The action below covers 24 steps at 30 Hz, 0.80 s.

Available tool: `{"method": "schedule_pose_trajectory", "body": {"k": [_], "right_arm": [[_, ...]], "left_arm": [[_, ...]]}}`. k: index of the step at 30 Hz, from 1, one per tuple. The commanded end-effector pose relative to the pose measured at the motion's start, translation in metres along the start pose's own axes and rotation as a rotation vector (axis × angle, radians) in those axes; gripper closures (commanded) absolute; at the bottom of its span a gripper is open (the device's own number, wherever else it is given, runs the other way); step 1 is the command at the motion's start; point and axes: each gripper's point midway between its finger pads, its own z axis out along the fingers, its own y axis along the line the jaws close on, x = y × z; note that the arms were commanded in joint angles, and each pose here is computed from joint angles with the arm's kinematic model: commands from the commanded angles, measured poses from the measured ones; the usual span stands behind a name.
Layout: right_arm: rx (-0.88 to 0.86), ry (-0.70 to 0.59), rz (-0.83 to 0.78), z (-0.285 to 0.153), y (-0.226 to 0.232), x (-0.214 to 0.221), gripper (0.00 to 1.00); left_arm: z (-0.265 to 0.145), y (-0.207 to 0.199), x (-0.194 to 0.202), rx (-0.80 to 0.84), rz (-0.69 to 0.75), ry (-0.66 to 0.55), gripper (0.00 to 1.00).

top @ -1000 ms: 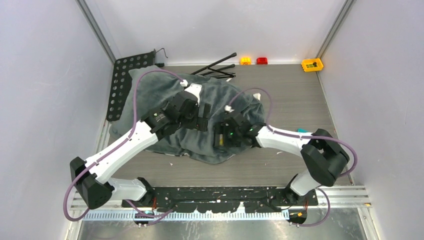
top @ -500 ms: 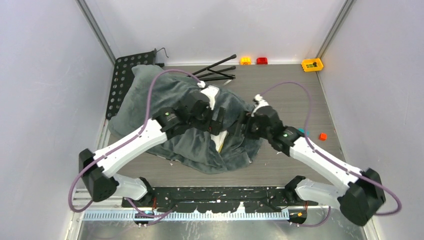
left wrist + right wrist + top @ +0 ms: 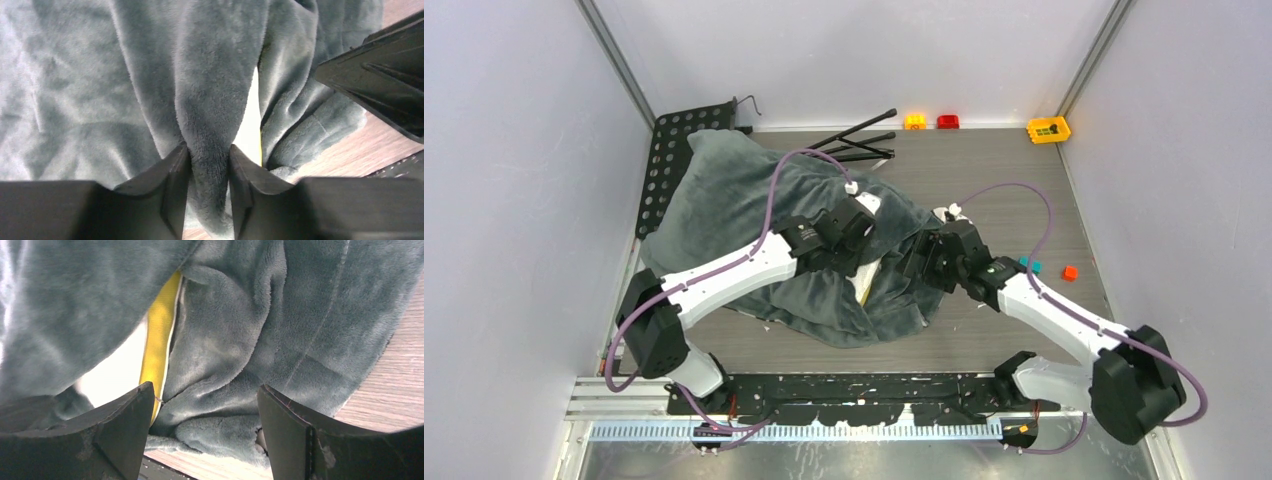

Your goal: Remove the pillowcase from the pillow

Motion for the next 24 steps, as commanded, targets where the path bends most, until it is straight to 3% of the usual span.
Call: {"method": "schedule_pose_trajectory", "body": {"k": [1,3,11,13,15,17,19,21,22,24], "right_arm": [[0.011,-0.002,0.046,0.021,0.002,-0.005,0.19],[0.043,0.017,0.054,0.031,-0.002,-0.003,0.16],[0.064,0.077,0.043,0.078,-0.002,0.000,0.13],[0.058,0.094,0.037,0.087,0.002,0.000,0.17],[0.040,0.099,0.036,0.093,0.007,-0.002,0.28],[0.024,0.096,0.036,0.094,0.011,-0.004,0.45],[0.003,0.082,0.033,0.091,0.017,-0.009,0.75],[-0.025,0.068,0.021,0.085,0.025,-0.015,0.93],[-0.039,0.061,0.011,0.081,0.029,-0.017,0.98],[-0.069,0.048,-0.009,0.072,0.036,-0.022,1.00]], "left_arm": [[-0.007,0.022,-0.009,-0.094,-0.024,-0.069,0.81],[-0.013,0.027,-0.017,-0.086,-0.058,-0.127,0.99],[-0.039,0.071,-0.031,-0.111,-0.183,-0.218,1.00],[-0.042,0.084,-0.030,-0.135,-0.201,-0.222,1.00],[-0.045,0.099,-0.026,-0.172,-0.226,-0.214,1.00],[-0.044,0.112,-0.019,-0.202,-0.244,-0.192,1.00],[-0.041,0.120,-0.011,-0.226,-0.237,-0.157,1.00],[-0.038,0.122,-0.006,-0.238,-0.213,-0.120,1.00],[-0.037,0.117,-0.003,-0.203,-0.188,-0.092,0.98],[-0.044,0.101,-0.006,-0.143,-0.095,-0.070,0.83]]}}
